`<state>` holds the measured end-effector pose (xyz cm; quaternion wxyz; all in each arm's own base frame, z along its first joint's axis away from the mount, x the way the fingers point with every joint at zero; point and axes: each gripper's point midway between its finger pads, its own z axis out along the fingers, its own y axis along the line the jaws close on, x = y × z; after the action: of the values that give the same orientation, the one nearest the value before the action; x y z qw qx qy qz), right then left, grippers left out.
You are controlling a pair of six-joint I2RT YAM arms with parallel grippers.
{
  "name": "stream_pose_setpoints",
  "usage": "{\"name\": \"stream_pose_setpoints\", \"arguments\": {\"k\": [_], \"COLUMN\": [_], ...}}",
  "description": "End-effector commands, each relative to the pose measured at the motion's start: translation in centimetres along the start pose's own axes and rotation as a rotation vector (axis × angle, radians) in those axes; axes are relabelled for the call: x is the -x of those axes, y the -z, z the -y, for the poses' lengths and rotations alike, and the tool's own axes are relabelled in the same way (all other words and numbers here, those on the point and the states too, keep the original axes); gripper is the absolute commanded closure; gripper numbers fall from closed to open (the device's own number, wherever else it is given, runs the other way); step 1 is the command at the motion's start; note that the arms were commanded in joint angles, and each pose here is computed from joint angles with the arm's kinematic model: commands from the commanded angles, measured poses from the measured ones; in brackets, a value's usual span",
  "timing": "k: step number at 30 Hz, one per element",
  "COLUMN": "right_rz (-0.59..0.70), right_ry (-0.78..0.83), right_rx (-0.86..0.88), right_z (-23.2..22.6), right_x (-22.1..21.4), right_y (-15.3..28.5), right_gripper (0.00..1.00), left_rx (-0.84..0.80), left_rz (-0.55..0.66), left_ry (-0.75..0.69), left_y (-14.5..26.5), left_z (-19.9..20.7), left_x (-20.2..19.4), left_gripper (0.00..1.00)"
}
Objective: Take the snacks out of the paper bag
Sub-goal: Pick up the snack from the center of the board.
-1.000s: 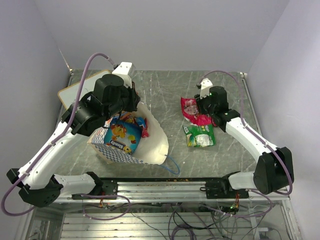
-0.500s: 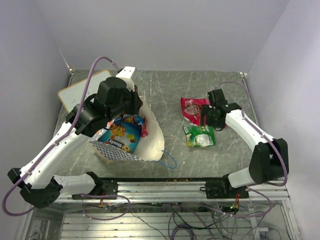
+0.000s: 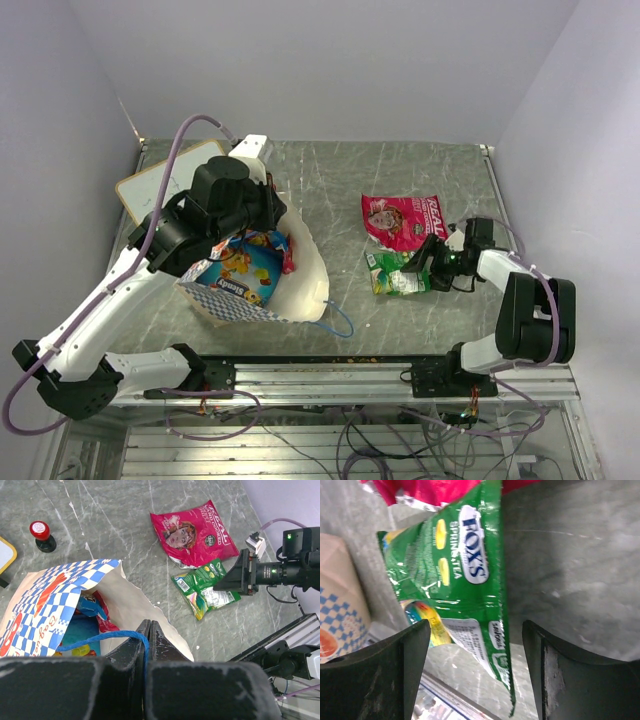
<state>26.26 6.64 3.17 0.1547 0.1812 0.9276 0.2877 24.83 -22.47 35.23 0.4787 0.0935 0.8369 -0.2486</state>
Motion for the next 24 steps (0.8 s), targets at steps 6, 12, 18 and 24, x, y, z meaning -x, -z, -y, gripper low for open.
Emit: {"name": "stream_pose_setpoints", "arguments": {"k": [6, 12, 18, 24], "right_rz": [-0.003, 0.048, 0.113, 0.229], "right_ry": [0.022, 0.164, 0.227, 0.306], "right_rx": [0.188, 0.276, 0.516, 0.533], "right_z": [-2.1, -6.5, -13.7, -16.4], "right_x": [0.5, 1.3, 3.7, 11.3], "right_y": [-0.8, 3.8, 7.9, 8.0], "right_gripper": [0.72, 1.0, 1.0, 1.0], "left_rx": [-0.084, -0.094, -0.078, -0.08], "left_rz": [0.076, 0.067, 0.062, 0.076], "left_ry": [0.047, 0.075, 0.107, 0.15], "left_y": [1.0, 0.7, 0.6, 1.2], "left_z": [1.8, 1.9, 1.6, 1.4], "left_x": [2.2, 1.7, 1.3, 1.1], "left_gripper": [0.93, 0.93, 0.93, 0.93]}}
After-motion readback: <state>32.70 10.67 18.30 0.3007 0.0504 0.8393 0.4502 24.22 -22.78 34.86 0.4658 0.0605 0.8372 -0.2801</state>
